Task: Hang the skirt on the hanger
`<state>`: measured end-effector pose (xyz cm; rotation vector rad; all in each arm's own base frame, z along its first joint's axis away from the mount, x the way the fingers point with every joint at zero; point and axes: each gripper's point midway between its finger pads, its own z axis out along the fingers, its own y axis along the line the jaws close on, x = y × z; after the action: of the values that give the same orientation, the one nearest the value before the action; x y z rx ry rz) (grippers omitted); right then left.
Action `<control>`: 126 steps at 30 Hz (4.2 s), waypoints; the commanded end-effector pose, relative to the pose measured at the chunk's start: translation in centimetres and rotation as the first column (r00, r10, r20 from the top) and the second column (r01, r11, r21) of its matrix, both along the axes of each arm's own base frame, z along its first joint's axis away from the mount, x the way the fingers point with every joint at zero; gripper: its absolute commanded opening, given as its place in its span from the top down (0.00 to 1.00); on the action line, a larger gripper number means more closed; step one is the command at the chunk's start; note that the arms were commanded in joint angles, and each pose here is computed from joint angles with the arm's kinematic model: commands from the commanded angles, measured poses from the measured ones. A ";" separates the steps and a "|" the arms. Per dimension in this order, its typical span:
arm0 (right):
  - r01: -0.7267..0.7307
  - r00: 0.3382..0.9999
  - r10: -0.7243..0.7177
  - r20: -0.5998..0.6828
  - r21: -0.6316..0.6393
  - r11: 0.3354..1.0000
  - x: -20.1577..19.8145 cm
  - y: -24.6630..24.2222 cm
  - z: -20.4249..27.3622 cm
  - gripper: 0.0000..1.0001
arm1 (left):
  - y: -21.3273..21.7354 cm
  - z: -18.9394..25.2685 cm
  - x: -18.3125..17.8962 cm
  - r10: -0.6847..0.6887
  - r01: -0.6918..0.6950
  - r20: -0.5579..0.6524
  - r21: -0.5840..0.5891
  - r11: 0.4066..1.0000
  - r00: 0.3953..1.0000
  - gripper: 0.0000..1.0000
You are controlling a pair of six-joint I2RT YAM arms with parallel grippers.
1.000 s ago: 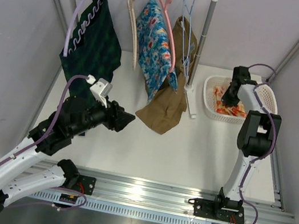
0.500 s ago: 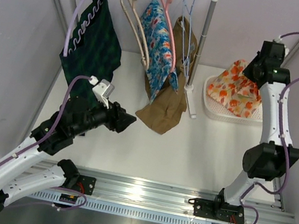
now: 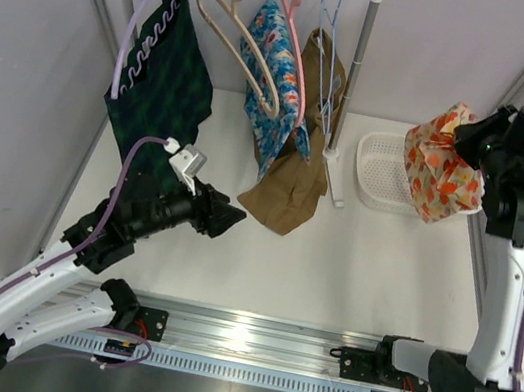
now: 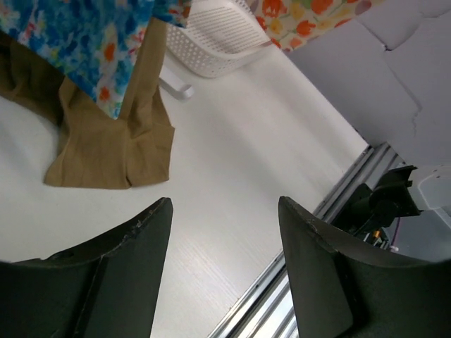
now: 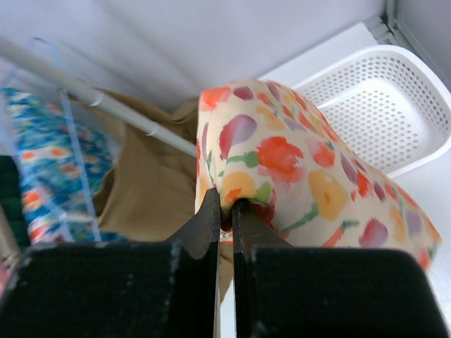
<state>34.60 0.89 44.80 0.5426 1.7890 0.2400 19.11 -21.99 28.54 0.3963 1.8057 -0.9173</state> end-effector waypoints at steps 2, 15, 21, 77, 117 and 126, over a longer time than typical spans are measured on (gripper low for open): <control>-0.067 0.997 0.064 0.043 0.058 0.996 -2.5 1.9 1.1 1.00 | -2.7 4.4 -1.1 -0.109 0.128 0.110 -0.182 0.975 0.988 0.33; -0.163 0.986 0.159 0.039 0.144 0.976 -7.3 4.2 -0.2 1.00 | -15.6 10.5 -2.9 -0.317 0.408 0.293 -0.337 0.848 0.902 0.31; -0.221 0.975 0.223 0.011 0.202 0.954 -8.8 5.7 -2.2 1.00 | -21.3 10.1 -0.4 -0.311 0.418 0.317 -0.364 0.832 0.896 0.32; -0.305 0.948 0.317 -0.022 0.218 0.927 -10.0 7.2 -3.8 1.00 | -28.5 7.1 2.3 -0.335 0.432 0.335 -0.276 0.859 0.881 1.00; -0.345 0.731 0.258 -0.632 -0.017 0.938 -11.3 12.1 -33.4 0.48 | -4.2 -17.2 -1.9 0.185 -0.060 -0.224 0.470 0.880 0.957 1.00; -0.299 0.756 0.203 -0.622 -0.053 0.953 -13.2 10.3 -33.3 0.41 | -3.7 -17.7 -0.9 0.205 -0.072 -0.229 0.481 0.874 0.952 1.00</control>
<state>21.12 12.12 10.36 0.2197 2.5730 0.1422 17.60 -25.49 10.36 0.4817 2.2999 -0.4075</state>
